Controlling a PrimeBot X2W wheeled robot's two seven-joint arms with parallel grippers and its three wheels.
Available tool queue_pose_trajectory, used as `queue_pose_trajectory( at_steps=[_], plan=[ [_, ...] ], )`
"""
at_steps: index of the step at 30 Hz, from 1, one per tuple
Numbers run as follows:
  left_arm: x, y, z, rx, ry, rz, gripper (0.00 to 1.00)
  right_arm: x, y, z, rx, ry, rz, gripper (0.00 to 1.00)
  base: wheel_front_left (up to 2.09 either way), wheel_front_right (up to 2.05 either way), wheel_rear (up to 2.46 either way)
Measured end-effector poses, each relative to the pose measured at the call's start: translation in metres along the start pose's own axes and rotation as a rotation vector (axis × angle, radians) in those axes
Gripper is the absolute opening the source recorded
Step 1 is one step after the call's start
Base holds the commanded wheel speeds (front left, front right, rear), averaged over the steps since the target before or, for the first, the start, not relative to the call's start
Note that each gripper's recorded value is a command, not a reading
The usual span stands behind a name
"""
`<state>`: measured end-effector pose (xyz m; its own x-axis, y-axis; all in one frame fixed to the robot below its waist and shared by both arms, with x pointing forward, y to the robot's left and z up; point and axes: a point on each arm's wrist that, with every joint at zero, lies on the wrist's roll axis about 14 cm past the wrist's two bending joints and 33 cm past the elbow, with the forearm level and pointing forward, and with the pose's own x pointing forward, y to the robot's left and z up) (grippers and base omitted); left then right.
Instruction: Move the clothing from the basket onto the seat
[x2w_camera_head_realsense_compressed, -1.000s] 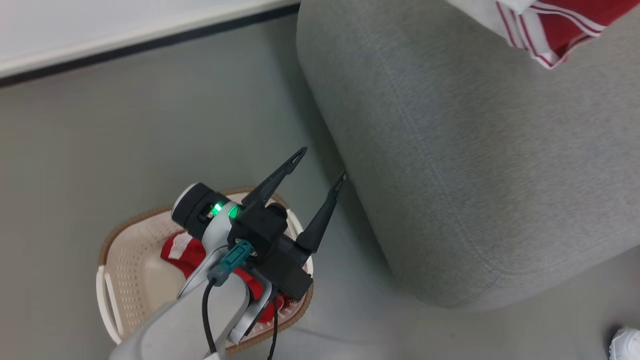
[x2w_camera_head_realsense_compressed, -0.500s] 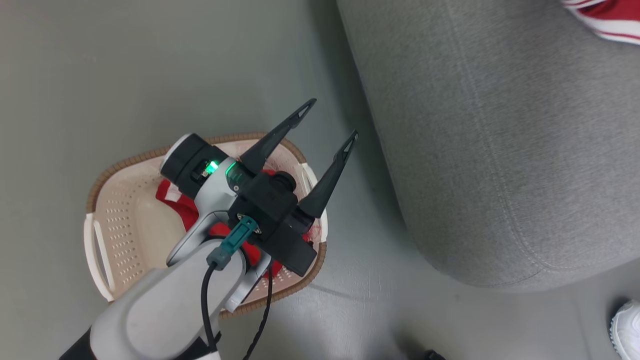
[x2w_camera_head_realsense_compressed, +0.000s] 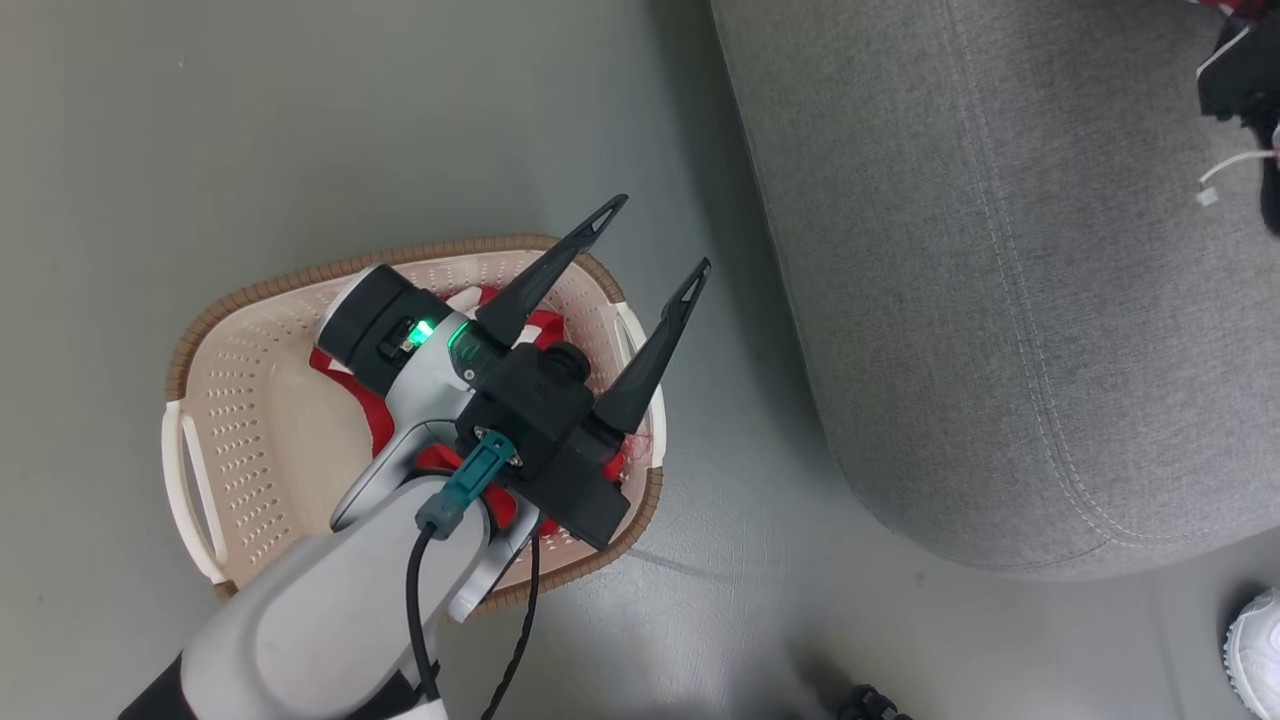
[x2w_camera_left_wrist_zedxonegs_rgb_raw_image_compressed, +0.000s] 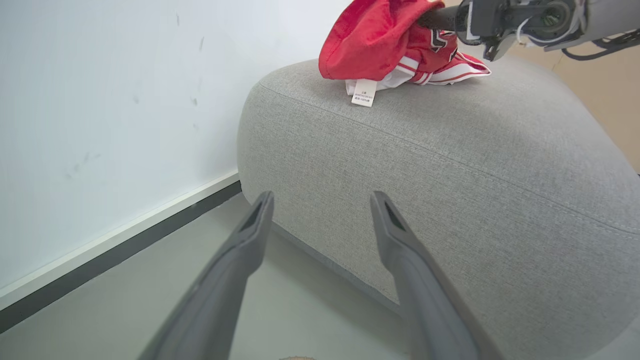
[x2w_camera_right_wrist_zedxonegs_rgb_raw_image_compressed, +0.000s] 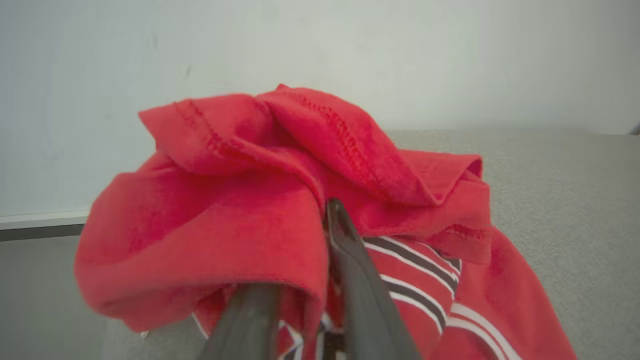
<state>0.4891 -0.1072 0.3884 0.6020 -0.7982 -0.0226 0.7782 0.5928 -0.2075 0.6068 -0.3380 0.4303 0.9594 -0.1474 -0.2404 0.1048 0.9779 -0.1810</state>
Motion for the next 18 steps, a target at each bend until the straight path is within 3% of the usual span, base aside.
queue_pose_trajectory(
  at_steps=[12, 18],
  plan=[
    [-0.01, -0.008, 0.005, 0.005, 0.008, 0.015, 1.0, -0.04, 0.03, -0.029, -0.062, 0.068, 0.113, 1.0, 0.0, 0.0, 0.0],
    [-0.014, -0.017, 0.017, 0.008, -0.001, 0.024, 1.0, -0.065, 0.036, -0.021, -0.051, 0.036, 0.142, 1.0, 0.0, 0.0, 0.0]
  ],
)
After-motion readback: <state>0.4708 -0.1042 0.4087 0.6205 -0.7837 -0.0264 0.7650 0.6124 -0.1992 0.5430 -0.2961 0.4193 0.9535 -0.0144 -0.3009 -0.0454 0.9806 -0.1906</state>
